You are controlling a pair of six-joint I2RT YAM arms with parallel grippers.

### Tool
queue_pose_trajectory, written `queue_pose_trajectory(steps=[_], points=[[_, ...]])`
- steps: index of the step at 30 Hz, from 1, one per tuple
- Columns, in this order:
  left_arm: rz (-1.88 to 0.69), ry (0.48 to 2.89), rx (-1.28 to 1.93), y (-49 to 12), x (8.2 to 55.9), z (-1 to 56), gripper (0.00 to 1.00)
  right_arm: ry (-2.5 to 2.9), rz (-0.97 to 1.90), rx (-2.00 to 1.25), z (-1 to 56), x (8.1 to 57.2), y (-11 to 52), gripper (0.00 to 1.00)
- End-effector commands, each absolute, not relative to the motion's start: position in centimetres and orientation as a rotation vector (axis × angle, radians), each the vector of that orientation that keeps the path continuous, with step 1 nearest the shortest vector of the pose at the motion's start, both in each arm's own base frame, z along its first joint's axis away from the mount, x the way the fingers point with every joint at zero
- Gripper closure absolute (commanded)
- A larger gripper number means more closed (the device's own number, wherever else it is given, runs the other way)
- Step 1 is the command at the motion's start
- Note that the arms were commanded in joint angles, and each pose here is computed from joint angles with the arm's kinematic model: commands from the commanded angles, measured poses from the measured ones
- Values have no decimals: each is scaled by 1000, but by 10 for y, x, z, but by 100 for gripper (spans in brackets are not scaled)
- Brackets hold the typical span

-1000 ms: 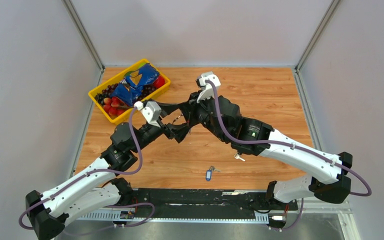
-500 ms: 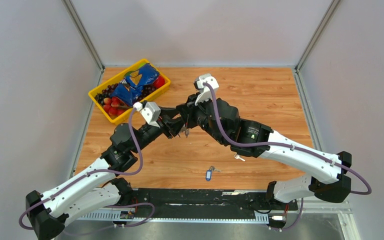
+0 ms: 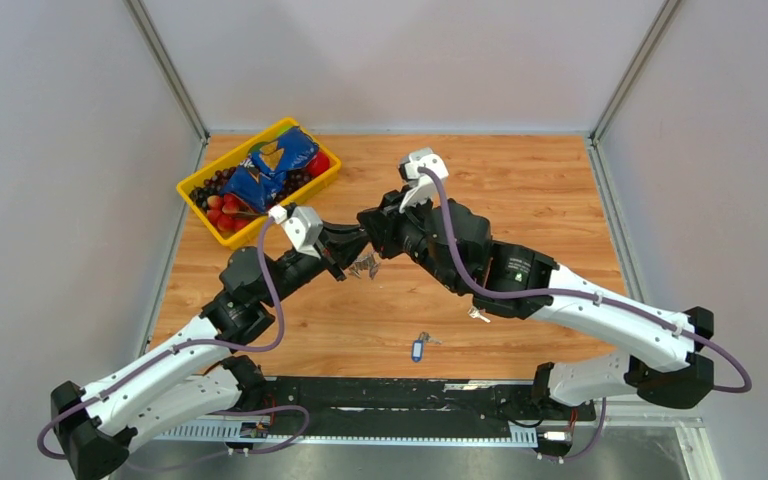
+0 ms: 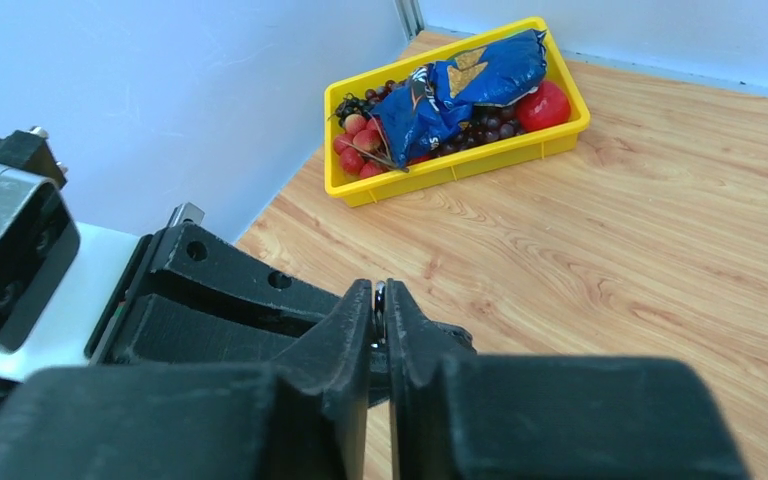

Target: Put the keys on the keyring

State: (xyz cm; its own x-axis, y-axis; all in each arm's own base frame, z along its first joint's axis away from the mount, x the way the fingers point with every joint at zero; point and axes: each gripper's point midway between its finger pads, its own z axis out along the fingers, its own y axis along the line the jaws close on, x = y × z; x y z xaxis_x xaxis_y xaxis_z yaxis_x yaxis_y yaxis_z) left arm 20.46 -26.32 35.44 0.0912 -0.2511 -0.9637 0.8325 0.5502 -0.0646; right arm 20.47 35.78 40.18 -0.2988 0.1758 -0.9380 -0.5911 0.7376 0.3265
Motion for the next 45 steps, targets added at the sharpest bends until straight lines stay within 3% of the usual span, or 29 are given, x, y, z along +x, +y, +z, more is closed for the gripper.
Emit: queue_pose_trajectory(steps=[1,2,5,20,33,45], points=[[-877,1173,603,-258,198,377,100,1653,844,-310,430,193,337,77],[-876,1182,612,-258,197,376,100,1653,851,-319,430,191,335,69],[-875,1192,641,-258,194,374,100,1659,868,-351,433,183,329,62],[-875,1272,864,-262,171,356,100,1855,825,-715,406,151,341,64],[-870,1312,925,-254,158,348,100,2002,910,-585,408,160,334,71],[-816,1300,935,-244,155,344,100,2100,1033,-610,395,162,352,70]])
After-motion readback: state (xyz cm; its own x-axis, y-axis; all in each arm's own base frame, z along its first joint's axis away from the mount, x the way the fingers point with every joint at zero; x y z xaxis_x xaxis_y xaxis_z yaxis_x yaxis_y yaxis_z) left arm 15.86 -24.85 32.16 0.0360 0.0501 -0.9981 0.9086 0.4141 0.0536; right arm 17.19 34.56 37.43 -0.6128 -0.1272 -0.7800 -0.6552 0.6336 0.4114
